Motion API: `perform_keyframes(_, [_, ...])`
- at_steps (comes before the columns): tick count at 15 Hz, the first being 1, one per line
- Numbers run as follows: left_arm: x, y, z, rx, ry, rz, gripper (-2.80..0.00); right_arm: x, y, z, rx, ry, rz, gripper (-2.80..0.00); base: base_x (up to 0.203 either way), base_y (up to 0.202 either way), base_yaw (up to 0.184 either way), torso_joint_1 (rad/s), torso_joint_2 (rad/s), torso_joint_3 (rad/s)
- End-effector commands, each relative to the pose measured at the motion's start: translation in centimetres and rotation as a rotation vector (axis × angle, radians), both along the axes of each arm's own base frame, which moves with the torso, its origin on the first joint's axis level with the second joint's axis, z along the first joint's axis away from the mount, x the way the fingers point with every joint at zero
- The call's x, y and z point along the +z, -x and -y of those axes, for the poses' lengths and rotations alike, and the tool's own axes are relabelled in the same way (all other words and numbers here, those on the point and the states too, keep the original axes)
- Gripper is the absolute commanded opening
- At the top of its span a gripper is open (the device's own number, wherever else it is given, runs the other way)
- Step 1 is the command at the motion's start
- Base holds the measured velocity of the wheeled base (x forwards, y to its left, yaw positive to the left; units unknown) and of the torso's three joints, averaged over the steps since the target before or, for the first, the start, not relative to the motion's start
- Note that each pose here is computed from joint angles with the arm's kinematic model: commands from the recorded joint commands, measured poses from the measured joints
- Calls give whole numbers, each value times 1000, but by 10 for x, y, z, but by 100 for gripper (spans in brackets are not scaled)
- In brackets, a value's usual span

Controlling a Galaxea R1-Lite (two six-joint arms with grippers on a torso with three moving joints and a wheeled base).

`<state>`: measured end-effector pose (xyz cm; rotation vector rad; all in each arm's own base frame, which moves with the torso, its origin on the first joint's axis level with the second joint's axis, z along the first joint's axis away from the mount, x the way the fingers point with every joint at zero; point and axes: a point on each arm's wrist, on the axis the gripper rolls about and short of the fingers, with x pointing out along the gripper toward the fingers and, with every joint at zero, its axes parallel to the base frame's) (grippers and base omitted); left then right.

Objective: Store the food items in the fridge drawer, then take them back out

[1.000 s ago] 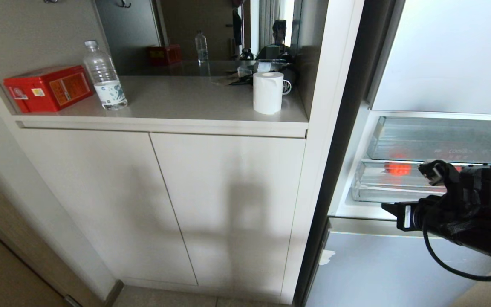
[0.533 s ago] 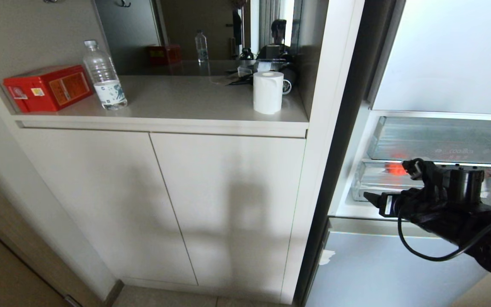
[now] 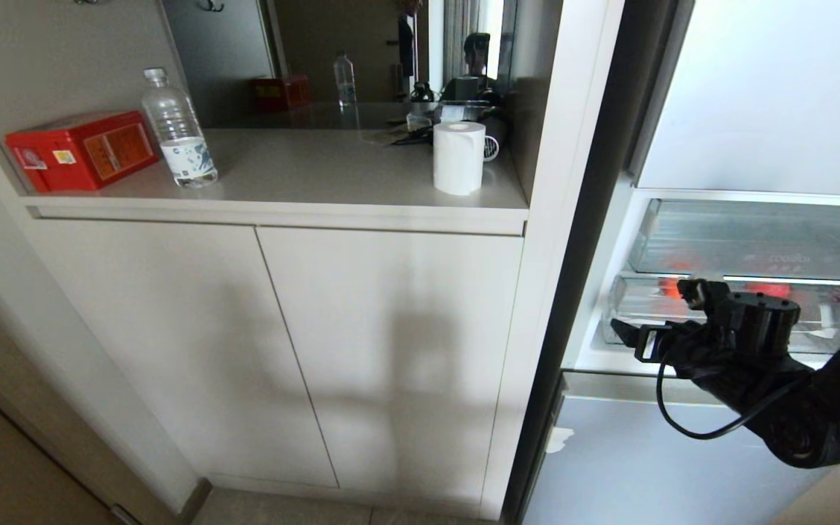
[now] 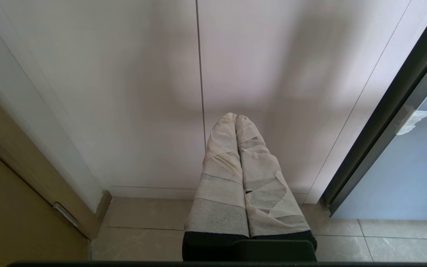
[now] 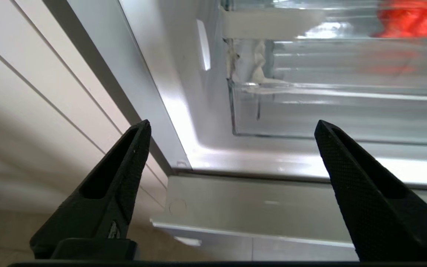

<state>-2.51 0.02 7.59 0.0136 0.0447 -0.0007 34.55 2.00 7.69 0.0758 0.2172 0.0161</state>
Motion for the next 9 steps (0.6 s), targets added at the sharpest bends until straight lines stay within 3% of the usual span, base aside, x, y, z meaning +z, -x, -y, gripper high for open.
perform_keyframes(1, [0,0,0,0,0,0,-280,-15,-12,-1,-1,0,-8,0,0,0,0,0,0,0])
perform_keyframes(9, [0,0,0,0,0,0,-280,-19,-29,5,-28,-1,18,0,0,0,0,0,0,0])
